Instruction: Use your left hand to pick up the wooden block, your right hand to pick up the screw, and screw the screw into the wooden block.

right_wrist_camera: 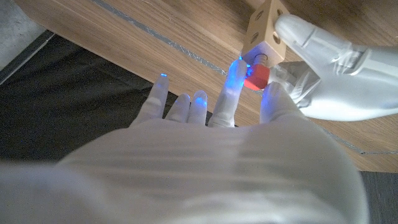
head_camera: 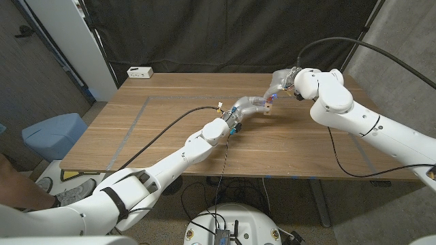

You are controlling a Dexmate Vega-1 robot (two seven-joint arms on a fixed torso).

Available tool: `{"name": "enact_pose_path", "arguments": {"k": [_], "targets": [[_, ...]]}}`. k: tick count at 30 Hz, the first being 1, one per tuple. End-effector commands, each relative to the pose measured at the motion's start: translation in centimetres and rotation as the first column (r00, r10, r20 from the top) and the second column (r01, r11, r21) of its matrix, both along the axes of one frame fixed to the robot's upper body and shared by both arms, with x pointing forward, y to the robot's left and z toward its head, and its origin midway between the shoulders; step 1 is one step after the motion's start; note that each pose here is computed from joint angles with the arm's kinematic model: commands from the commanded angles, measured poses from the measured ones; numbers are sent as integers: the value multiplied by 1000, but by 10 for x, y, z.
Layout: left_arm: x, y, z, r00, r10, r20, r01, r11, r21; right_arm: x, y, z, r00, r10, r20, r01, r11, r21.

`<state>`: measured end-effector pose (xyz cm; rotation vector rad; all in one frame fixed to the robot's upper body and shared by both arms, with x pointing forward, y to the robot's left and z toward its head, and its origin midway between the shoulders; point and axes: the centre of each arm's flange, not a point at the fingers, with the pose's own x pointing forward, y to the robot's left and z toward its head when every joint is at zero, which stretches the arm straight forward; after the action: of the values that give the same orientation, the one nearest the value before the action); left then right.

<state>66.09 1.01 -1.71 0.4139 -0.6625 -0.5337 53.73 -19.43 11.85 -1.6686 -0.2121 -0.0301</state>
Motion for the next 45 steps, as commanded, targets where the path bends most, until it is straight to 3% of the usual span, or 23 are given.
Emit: {"name": "enact_pose_path", "arguments": {"k": [1,24,45], "targets": [[0,-1,-2,1000,1,-4,-1,1000,1,0,0,-2,1000,-16,13,16,1000,-7],[-3,0,-2,1000,-4,1,4,1000,0,-2,6,-6,998,-37,56,38,999,-19],[0,2,-1,1000,-9,-2,9,1000,-1,-4,7,-3,997,-72,24,73,996,-48]]}}
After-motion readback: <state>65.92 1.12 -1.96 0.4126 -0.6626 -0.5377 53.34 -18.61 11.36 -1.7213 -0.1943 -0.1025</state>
